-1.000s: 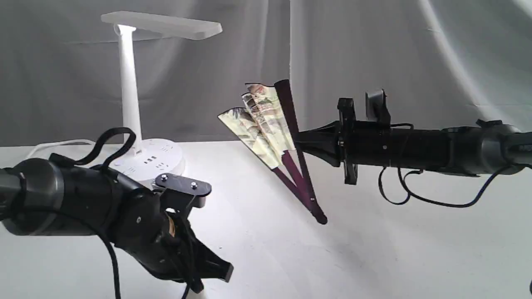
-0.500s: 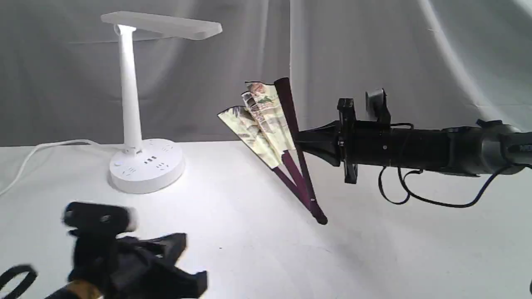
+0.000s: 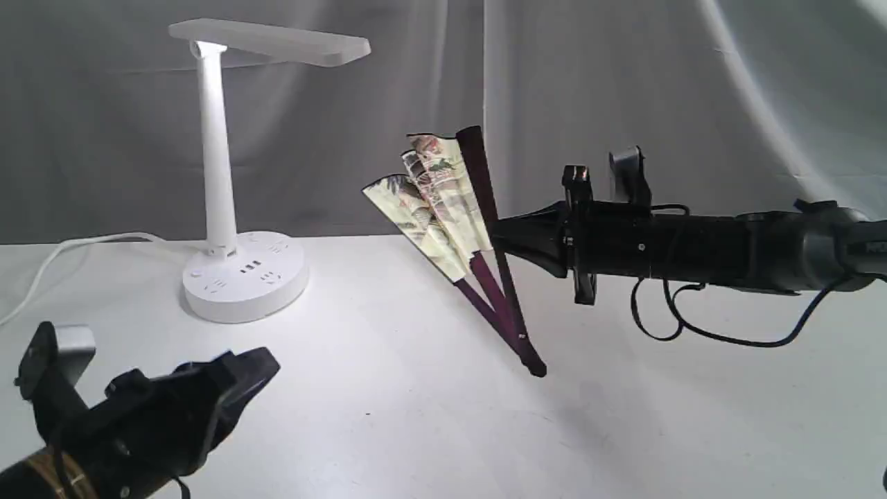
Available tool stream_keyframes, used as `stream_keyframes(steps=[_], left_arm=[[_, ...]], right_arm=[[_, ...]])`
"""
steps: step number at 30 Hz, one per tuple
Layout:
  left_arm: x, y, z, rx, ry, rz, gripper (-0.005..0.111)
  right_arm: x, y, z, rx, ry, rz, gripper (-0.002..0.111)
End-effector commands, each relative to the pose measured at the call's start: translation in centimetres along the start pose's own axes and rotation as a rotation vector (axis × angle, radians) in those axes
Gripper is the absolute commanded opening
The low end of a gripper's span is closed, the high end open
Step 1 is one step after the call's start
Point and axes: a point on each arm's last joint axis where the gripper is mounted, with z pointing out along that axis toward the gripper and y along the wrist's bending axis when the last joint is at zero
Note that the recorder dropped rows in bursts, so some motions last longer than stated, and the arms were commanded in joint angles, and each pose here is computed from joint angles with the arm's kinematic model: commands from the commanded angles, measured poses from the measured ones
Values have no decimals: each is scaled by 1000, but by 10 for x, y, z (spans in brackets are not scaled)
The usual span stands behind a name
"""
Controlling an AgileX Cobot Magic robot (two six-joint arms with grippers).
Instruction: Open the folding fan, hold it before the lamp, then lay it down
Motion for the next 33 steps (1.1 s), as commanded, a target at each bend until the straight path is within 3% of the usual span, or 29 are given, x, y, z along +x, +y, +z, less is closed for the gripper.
stream_keyframes(steps=[1,7,10,17,24,29,33], left_arm=[[-12,0,15,86,126,-137,0],[-22,9,56,207,309,-303,0],[-21,18,77,286,313,-368,0],[-19,49,126,280,323,-435,0],[-33,61,155,301,207,-467,1],[-44,54,165,345,183,-441,12],[-51,52,170,340,162,-436,30]], right_arm=[[0,2,-2,-18,5,-21,0],[4,0,-1,6,44,-37,0],[5,-1,-1,15,57,-41,0],[7,-2,-1,32,76,-11,0],[7,-2,0,31,79,-11,0],[7,-2,0,31,79,-11,0],[8,-2,0,35,83,-4,0]])
